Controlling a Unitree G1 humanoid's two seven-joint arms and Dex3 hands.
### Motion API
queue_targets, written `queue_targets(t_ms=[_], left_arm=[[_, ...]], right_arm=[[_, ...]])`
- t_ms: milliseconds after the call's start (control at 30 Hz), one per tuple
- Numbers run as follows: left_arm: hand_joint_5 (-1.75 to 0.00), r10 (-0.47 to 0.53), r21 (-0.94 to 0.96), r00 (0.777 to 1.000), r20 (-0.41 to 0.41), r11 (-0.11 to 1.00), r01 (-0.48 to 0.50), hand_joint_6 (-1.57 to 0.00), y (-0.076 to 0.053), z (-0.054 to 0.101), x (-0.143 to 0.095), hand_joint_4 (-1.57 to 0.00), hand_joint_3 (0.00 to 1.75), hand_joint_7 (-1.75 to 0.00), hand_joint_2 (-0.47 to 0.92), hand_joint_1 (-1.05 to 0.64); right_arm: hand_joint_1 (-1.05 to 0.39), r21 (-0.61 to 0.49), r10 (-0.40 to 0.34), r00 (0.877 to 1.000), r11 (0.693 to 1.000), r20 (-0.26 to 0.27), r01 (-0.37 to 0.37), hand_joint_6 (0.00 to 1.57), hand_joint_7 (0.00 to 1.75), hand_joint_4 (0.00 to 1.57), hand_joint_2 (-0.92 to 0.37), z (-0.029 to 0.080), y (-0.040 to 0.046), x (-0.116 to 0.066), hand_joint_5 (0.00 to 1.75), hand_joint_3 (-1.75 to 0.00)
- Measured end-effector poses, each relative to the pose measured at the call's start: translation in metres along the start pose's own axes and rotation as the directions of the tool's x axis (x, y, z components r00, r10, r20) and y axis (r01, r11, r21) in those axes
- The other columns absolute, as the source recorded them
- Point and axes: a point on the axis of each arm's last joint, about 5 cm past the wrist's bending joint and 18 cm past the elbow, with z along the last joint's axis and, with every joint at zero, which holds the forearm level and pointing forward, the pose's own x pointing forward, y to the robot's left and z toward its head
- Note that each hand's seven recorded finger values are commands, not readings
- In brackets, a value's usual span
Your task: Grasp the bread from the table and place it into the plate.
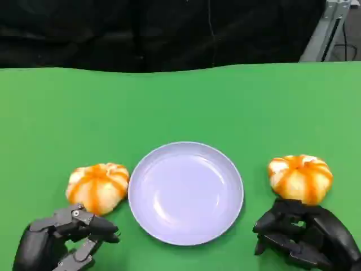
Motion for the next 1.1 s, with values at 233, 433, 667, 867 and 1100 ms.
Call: queue_targets(t_ms=[233, 433, 667, 867, 1100], left_arm=[[-1.1, 0.002, -0.001, 1.0, 0.001, 1.0, -0.002, -1.08, 0.0002, 0.0001, 0.0001, -0.85, 0.46, -0.69, 0.92, 0.03], [-1.1, 0.001, 0.0, 1.0, 0.003, 1.0, -0.001, -1.08, 0.0002, 0.0002, 0.0007, -0.85, 0.46, -0.69, 0.92, 0.04], [-1.1, 0.002, -0.001, 1.0, 0.003, 1.0, -0.002, -1.08, 0.0002, 0.0002, 0.0007, -0.85, 0.46, -0.69, 0.92, 0.03], [-0.98, 0.006, 0.0, 1.0, 0.006, 1.0, -0.006, -1.04, 0.0006, 0.0003, 0.001, -0.77, 0.38, -0.53, 0.92, 0.0], [-0.5, 0.017, 0.05, 0.999, 0.029, 0.999, -0.018, -1.0, 0.0018, 0.0018, 0.0048, -0.81, 0.24, -0.03, 0.92, -0.16]], right_arm=[[-0.1, -0.001, -0.01, 1.0, 1.0, 0.004, 0.01, 0.82, 0.88, 0.7, -0.91, -0.0004, -0.0021, 0.0001, 1.35, -0.27], [-0.1, 0.006, -0.011, 1.0, 1.0, 0.008, 0.011, 0.82, 0.87, 0.69, -0.92, -0.001, -0.0041, -0.0005, 1.35, -0.27], [-0.09, 0.008, -0.012, 1.0, 1.0, 0.015, 0.011, 0.82, 0.85, 0.68, -0.92, -0.0009, -0.0044, -0.0009, 1.34, -0.27], [-0.09, 0.004, -0.012, 1.0, 1.0, 0.018, 0.012, 0.83, 0.84, 0.69, -0.92, -0.0008, -0.0044, -0.001, 1.34, -0.28], [-0.1, 0.009, -0.01, 1.0, 1.0, 0.014, 0.01, 0.83, 0.85, 0.69, -0.91, -0.0016, -0.0044, -0.001, 1.35, -0.27]])
